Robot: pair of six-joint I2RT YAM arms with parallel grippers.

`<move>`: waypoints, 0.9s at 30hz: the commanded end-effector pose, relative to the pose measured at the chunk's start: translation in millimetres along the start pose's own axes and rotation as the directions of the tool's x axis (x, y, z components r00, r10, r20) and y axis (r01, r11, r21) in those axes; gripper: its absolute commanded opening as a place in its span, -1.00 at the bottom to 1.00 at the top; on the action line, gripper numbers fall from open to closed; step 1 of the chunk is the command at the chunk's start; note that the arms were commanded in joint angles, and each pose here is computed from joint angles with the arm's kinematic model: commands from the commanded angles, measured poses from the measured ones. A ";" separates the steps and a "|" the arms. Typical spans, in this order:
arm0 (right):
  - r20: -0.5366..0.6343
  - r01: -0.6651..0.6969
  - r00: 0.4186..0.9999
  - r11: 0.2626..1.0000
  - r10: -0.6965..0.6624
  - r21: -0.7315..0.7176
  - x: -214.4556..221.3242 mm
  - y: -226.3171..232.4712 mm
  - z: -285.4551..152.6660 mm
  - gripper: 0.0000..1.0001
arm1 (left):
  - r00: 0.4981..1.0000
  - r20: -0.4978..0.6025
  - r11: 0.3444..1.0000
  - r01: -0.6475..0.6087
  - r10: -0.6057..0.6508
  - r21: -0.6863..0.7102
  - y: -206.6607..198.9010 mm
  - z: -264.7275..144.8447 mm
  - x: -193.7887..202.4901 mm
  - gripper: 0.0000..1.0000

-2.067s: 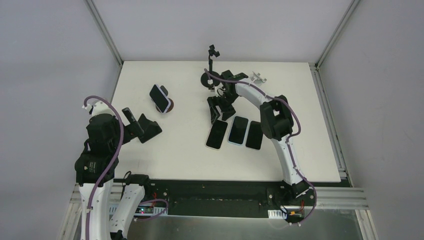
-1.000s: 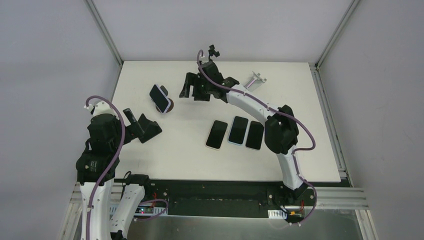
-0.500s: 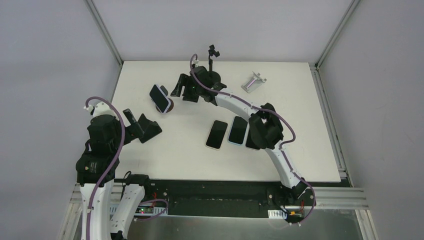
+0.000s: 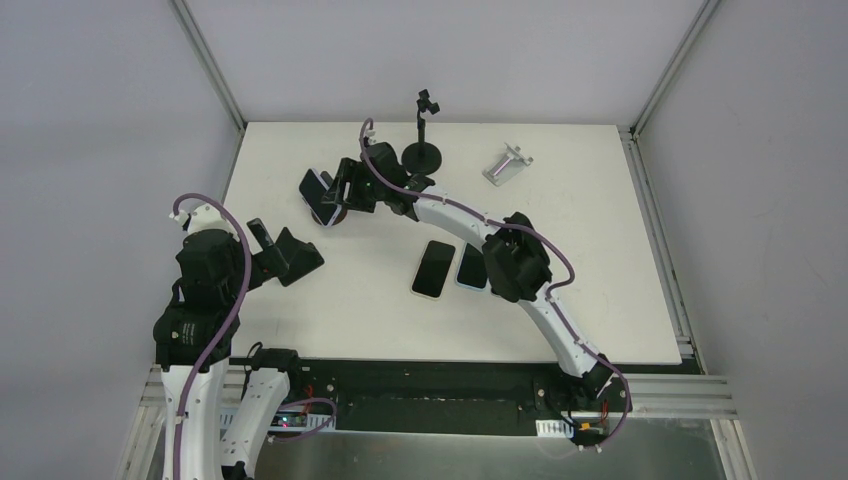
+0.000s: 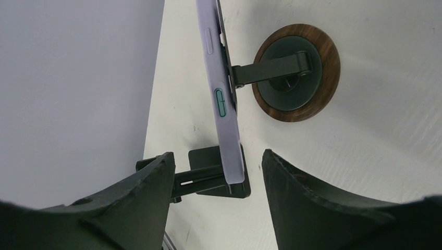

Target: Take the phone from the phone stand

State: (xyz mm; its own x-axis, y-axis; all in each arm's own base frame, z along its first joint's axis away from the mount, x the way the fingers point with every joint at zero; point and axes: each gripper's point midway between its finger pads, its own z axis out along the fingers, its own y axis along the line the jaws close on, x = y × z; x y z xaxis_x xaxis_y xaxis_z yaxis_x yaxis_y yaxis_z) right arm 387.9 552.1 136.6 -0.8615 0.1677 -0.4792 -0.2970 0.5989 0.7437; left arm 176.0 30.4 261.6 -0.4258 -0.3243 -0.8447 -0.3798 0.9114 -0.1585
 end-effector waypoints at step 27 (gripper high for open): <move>0.076 0.107 0.992 0.983 -0.097 -0.147 -22.7 48.1 -7.3 -0.84 | 1.000 -0.002 1.000 -0.002 0.001 -0.029 4.5 5.7 2.3 0.98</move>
State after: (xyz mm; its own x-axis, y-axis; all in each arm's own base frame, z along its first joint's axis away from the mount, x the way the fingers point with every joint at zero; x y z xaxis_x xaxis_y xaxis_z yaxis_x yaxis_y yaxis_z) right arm 394.3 563.4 127.6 -0.8511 0.1569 -0.5011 -0.3316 0.5794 0.7446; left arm 175.9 30.4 257.0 -0.4356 -0.3246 -0.8396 -0.3818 0.9113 -0.1542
